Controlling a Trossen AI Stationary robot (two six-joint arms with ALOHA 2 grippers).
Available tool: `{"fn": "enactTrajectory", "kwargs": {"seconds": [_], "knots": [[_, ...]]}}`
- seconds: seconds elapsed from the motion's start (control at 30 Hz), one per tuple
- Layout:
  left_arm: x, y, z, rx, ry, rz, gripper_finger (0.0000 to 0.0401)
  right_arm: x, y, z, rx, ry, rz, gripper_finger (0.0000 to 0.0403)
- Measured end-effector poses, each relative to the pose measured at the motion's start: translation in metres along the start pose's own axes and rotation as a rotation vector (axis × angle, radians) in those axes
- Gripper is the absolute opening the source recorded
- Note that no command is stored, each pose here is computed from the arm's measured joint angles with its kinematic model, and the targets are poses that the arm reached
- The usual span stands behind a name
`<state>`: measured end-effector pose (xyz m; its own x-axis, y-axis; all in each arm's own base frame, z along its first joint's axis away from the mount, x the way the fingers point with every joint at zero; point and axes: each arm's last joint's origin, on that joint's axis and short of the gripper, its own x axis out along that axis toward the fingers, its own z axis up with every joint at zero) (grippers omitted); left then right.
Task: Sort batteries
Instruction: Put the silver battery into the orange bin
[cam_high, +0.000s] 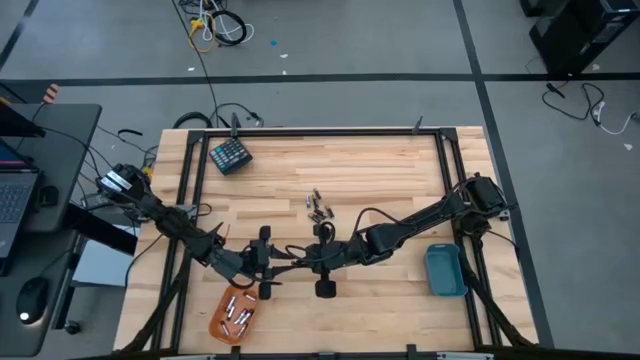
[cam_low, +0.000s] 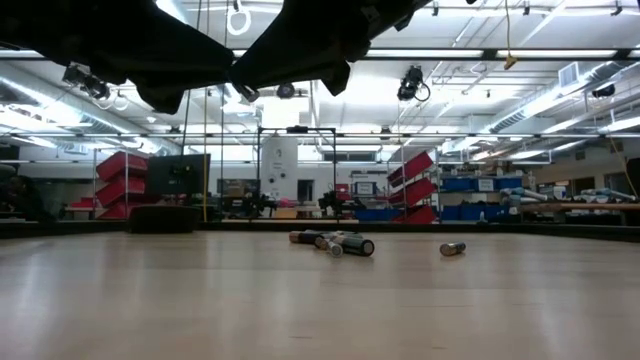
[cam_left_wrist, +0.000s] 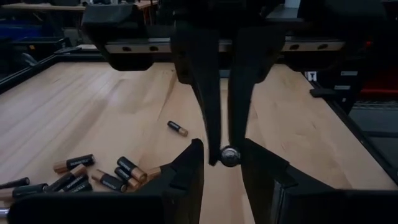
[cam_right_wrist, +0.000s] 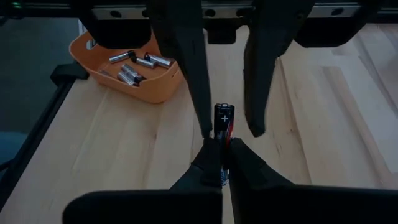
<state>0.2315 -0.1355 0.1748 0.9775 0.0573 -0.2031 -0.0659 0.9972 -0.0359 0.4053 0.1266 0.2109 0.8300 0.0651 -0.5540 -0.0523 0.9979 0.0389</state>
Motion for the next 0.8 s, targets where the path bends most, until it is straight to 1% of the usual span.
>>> {"fn": "enactTrajectory", "kwargs": {"seconds": [0.23,0.47,0.5,0.67,0.8], "knots": [[-0.0001,-0.0001,-0.0001,0.001,0.001,-0.002,0.0077,-0.0001,0.0000,0.0001,0.000,0.000,0.000,0.0000],[-0.0001,-0.0003,-0.0002,0.003,0.002,-0.004,0.0015,-0.0001,0.0000,0.0001,-0.001,-0.001,0.000,0.0000],[-0.0002,-0.0003,-0.0002,0.003,0.002,-0.005,0.0011,-0.0001,0.0001,0.0002,-0.001,-0.002,0.000,0.0000],[-0.0003,-0.0003,0.0000,0.002,0.000,-0.001,0.0009,-0.0001,0.0001,0.0007,0.001,-0.006,0.001,0.0013],[-0.0010,-0.0013,-0.0001,0.003,-0.001,-0.001,0.0009,-0.0002,0.0002,0.0007,0.029,-0.006,0.005,0.0038]]}}
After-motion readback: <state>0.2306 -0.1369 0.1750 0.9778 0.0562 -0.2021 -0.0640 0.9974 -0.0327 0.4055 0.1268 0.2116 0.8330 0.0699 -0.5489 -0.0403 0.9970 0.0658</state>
